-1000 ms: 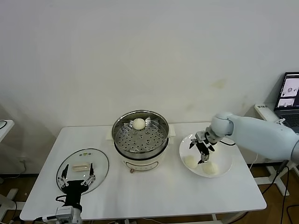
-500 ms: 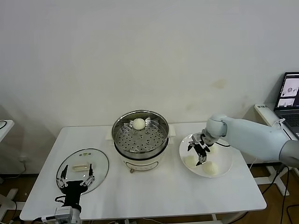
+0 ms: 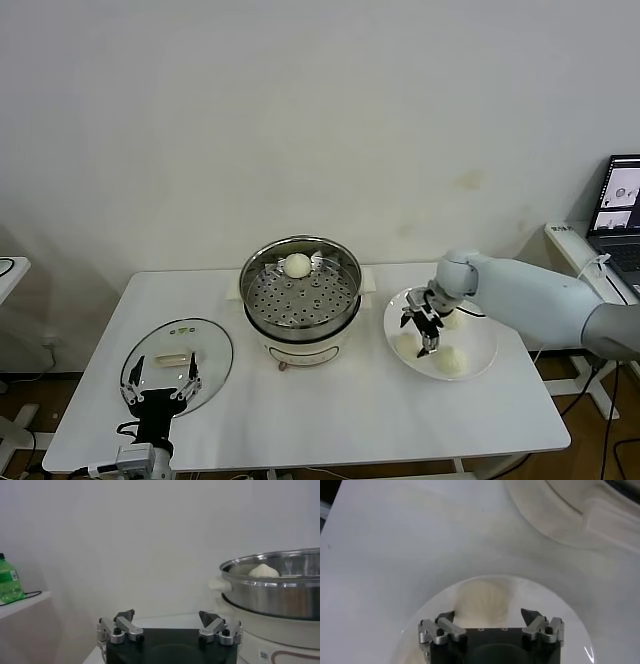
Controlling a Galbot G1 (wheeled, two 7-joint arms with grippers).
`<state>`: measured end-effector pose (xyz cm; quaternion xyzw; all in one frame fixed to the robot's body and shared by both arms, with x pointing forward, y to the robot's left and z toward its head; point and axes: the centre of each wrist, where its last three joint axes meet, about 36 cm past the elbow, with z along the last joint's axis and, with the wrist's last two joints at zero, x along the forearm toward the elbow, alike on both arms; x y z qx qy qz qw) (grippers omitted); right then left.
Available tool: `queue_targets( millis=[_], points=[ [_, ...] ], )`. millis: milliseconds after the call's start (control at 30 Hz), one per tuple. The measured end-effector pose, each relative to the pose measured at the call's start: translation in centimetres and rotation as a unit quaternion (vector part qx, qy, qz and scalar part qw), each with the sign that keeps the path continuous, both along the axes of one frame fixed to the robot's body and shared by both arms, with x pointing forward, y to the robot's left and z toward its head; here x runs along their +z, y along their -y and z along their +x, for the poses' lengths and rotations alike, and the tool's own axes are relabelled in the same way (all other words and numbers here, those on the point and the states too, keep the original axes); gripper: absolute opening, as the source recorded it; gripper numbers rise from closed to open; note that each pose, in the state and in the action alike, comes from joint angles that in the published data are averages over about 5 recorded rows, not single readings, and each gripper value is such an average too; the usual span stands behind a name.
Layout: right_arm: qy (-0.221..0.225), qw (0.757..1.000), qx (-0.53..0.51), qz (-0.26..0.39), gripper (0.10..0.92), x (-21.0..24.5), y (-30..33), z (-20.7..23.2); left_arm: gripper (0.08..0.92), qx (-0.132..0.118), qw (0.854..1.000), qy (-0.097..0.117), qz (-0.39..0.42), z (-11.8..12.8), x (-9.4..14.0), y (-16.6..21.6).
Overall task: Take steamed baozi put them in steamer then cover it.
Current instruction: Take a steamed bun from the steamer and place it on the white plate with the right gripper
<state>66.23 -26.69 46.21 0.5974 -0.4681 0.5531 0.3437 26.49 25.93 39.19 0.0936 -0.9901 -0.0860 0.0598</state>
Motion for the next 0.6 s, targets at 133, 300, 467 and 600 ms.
queue_targets(
  millis=[133, 300, 467, 600],
  points=[
    [0.0, 1.0, -0.001, 0.001, 0.696, -0.1, -0.16, 0.05, 0.823, 0.0, 1.0, 0.001, 0.0, -0.01, 0.07, 0.01],
    [-0.001, 1.0, 0.0, 0.0, 0.63, -0.09, -0.22, 0.07, 0.823, 0.0, 1.0, 0.001, -0.001, 0.0, 0.06, 0.08],
    [-0.003, 1.0, 0.0, 0.001, 0.532, -0.12, -0.23, 0.08, 0.823, 0.0, 1.0, 0.001, -0.001, 0.01, 0.07, 0.1],
    [-0.003, 1.0, 0.001, 0.002, 0.45, 0.02, -0.3, 0.16, 0.823, 0.001, 1.0, 0.002, -0.001, 0.02, 0.08, 0.08]
  ],
)
